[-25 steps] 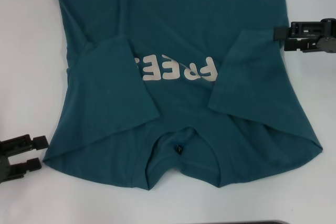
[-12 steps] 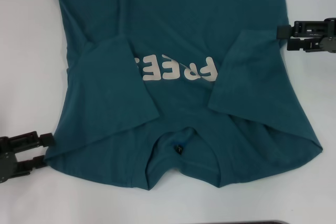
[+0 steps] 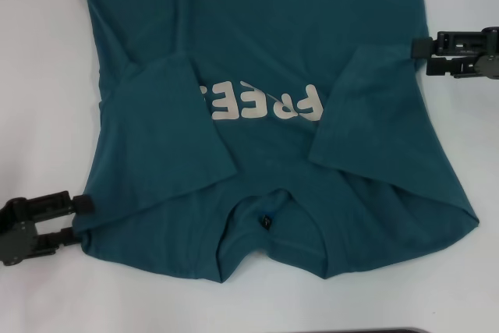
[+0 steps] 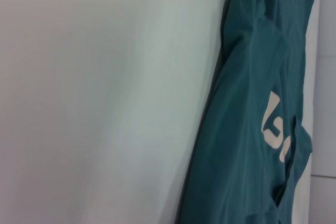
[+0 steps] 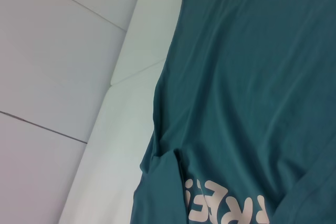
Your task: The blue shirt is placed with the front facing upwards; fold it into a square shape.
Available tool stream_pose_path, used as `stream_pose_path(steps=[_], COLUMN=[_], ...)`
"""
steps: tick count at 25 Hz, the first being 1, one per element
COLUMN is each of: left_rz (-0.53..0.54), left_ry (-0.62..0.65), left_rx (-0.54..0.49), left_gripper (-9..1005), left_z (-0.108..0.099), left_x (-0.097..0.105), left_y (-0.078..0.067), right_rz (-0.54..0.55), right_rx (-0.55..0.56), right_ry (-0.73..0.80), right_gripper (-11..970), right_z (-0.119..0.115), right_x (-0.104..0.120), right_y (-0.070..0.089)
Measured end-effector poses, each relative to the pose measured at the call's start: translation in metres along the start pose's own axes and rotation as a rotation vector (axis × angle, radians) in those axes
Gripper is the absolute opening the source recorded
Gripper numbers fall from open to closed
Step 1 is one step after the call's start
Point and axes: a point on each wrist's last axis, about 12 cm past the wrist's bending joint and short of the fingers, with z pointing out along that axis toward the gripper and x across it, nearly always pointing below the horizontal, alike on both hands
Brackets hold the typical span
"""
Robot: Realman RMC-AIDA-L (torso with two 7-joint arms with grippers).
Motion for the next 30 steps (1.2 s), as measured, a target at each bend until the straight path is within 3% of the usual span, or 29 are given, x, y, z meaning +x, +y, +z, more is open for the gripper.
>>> stream_pose_path(steps=[14, 30], left_rz=[-0.001, 0.015], left_ry=[-0.029, 0.023], left_rx=[-0.026, -0.044], left_gripper=[799, 798], left_z=[-0.014, 0.003], left_x=[0.000, -0.003], left_y=[0.004, -0.002], right_rz=[0.007, 0.009], right_rx=[-0.006, -0.006], right_ry=[-0.004, -0.005], right_gripper=[921, 920], right_z=[-0.001, -0.001], right_x=[0.001, 0.001], right_y=[0.000, -0.001])
